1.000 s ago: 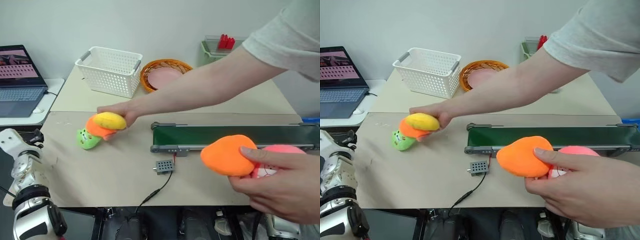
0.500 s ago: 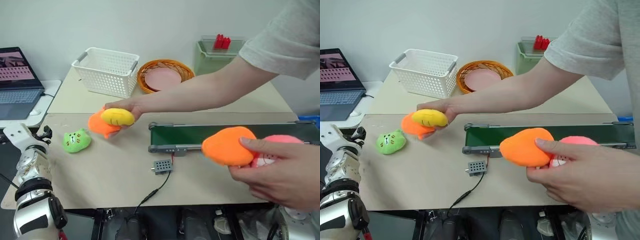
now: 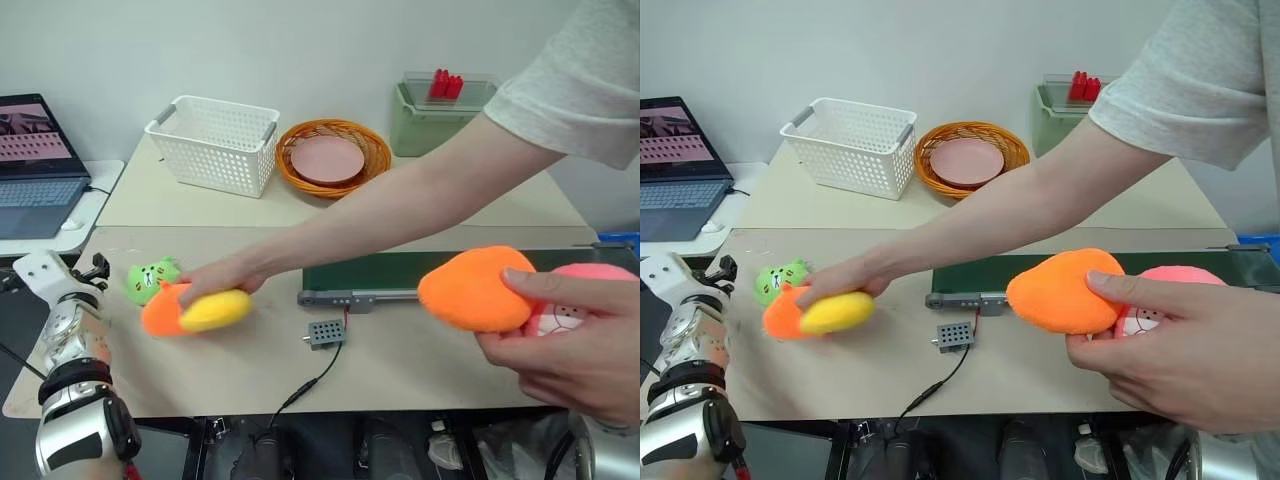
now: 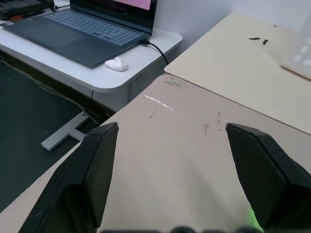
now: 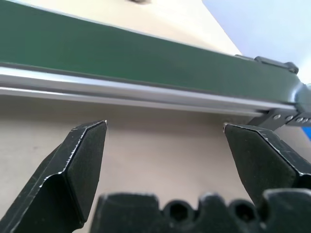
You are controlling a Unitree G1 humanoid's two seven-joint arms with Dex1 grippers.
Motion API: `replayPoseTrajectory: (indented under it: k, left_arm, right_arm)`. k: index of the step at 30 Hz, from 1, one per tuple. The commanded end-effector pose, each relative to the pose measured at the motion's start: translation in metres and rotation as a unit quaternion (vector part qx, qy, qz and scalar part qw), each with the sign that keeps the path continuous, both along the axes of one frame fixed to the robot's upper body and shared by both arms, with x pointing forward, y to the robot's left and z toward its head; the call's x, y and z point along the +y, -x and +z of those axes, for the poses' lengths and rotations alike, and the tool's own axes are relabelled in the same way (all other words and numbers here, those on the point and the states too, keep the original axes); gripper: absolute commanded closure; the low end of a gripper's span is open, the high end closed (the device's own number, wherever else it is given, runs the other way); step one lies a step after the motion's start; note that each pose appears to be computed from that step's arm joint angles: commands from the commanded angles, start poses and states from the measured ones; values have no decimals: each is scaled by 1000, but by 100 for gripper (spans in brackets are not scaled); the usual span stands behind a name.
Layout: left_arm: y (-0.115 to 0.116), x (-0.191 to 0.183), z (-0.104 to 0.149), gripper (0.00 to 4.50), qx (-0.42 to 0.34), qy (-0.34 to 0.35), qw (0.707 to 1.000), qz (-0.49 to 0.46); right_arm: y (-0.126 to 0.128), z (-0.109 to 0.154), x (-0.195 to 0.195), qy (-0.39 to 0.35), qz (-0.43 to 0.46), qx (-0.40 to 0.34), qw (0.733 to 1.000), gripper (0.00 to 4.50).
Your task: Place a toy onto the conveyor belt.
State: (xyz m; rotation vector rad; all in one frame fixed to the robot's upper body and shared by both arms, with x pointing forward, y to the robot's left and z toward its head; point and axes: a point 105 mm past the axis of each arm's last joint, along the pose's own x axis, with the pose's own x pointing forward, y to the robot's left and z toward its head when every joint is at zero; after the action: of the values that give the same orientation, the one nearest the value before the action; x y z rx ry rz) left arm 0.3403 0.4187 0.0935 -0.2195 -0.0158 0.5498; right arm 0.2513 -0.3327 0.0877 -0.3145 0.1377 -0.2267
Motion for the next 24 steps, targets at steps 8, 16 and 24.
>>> replayPoseTrajectory:
  k: [8, 16, 24]
  left_arm:
    - [8, 1, 14, 74, -53, 9, 998, 25]
    - [10, -2, 10, 74, -52, 10, 998, 36]
    - [15, 3, 10, 74, -40, 1, 999, 33]
  right_arm:
    - [-12, 32, -11, 30, 10, -25, 999, 0]
    - [-4, 31, -10, 35, 16, -11, 999, 0]
    - [3, 31, -11, 29, 8, -6, 1000, 0]
